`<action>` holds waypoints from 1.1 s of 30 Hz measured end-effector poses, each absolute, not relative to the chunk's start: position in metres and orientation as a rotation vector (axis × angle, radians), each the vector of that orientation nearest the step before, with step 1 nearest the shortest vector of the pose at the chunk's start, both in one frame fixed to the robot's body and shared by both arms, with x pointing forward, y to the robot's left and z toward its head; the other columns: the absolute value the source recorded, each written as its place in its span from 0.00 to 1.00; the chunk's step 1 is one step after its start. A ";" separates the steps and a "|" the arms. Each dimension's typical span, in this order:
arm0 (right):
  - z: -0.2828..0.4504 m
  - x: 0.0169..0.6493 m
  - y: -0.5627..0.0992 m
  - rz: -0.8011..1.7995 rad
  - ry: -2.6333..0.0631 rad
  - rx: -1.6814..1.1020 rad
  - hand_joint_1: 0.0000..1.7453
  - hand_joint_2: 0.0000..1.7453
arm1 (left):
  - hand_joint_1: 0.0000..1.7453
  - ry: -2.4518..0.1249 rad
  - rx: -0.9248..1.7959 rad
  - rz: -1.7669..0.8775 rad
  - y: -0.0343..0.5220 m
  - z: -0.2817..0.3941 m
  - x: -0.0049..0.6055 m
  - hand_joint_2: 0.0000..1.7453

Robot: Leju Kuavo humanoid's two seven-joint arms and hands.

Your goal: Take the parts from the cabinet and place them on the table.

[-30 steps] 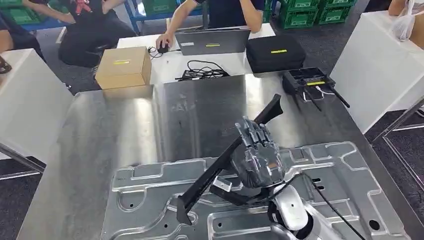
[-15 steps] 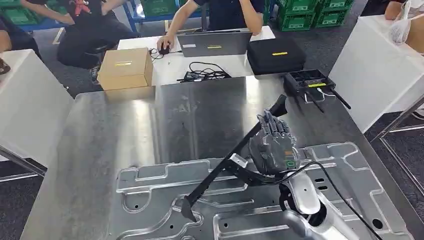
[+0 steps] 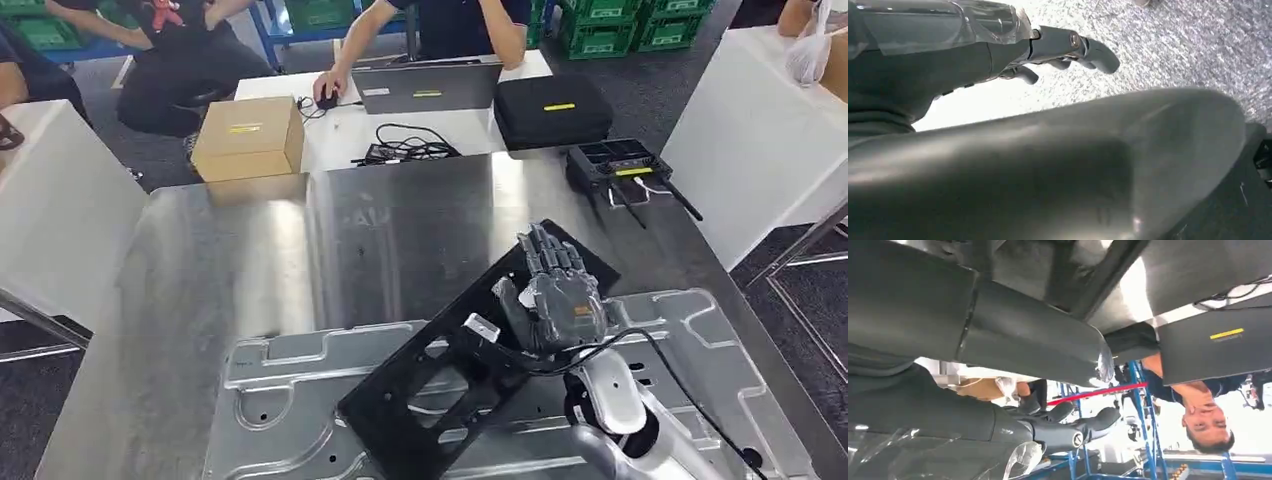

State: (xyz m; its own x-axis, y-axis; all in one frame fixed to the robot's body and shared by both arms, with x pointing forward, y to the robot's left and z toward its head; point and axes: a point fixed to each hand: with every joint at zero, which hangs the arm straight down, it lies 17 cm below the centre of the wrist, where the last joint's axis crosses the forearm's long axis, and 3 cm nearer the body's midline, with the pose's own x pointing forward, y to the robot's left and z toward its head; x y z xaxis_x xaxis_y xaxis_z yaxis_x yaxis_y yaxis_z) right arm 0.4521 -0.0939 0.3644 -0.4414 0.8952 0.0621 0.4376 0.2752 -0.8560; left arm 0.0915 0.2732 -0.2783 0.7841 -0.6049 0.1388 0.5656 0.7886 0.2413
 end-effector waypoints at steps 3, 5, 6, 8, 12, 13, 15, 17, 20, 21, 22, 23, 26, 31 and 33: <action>0.368 0.449 -0.092 1.072 -2.022 -1.207 0.00 0.00 | 0.00 -0.217 0.191 -0.635 0.273 -0.278 0.092 0.00; 0.366 0.448 -0.091 1.076 -2.024 -1.205 0.00 0.00 | 0.00 -0.219 0.191 -0.634 0.272 -0.278 0.094 0.00; 0.365 0.448 -0.090 1.078 -2.025 -1.202 0.00 0.00 | 0.00 -0.219 0.191 -0.634 0.272 -0.278 0.094 0.00; 0.366 0.447 -0.088 1.076 -2.032 -1.195 0.00 0.00 | 0.00 -0.219 0.191 -0.635 0.272 -0.278 0.093 0.00; 0.368 0.446 -0.087 1.077 -2.039 -1.199 0.00 0.00 | 0.00 -0.225 0.193 -0.634 0.272 -0.277 0.096 0.00; 0.367 0.446 -0.086 1.078 -2.040 -1.200 0.00 0.00 | 0.00 -0.227 0.195 -0.632 0.273 -0.277 0.097 0.00; 0.368 0.445 -0.085 1.077 -2.044 -1.202 0.00 0.00 | 0.00 -0.229 0.195 -0.630 0.273 -0.277 0.099 0.00; 0.369 0.445 -0.085 1.076 -2.044 -1.205 0.00 0.00 | 0.00 -0.230 0.195 -0.629 0.272 -0.277 0.100 0.00; 0.363 0.444 -0.085 1.081 -2.035 -1.196 0.00 0.00 | 0.00 -0.234 0.195 -0.625 0.272 -0.276 0.103 0.00; 0.361 0.444 -0.085 1.084 -2.031 -1.193 0.00 0.00 | 0.00 -0.236 0.196 -0.625 0.272 -0.276 0.104 0.00; 0.360 0.444 -0.085 1.086 -2.029 -1.190 0.00 0.00 | 0.00 -0.236 0.195 -0.625 0.272 -0.276 0.103 0.00; 0.360 0.444 -0.085 1.086 -2.029 -1.190 0.00 0.00 | 0.00 -0.236 0.194 -0.624 0.271 -0.276 0.103 0.00; 0.360 0.444 -0.085 1.084 -2.029 -1.192 0.00 0.00 | 0.00 -0.243 0.196 -0.622 0.273 -0.276 0.106 0.00; 0.359 0.444 -0.084 1.084 -2.027 -1.189 0.00 0.00 | 0.00 -0.242 0.197 -0.620 0.275 -0.276 0.105 0.00; 0.359 0.444 -0.083 1.084 -2.028 -1.187 0.00 0.00 | 0.00 -0.245 0.198 -0.620 0.274 -0.276 0.107 0.00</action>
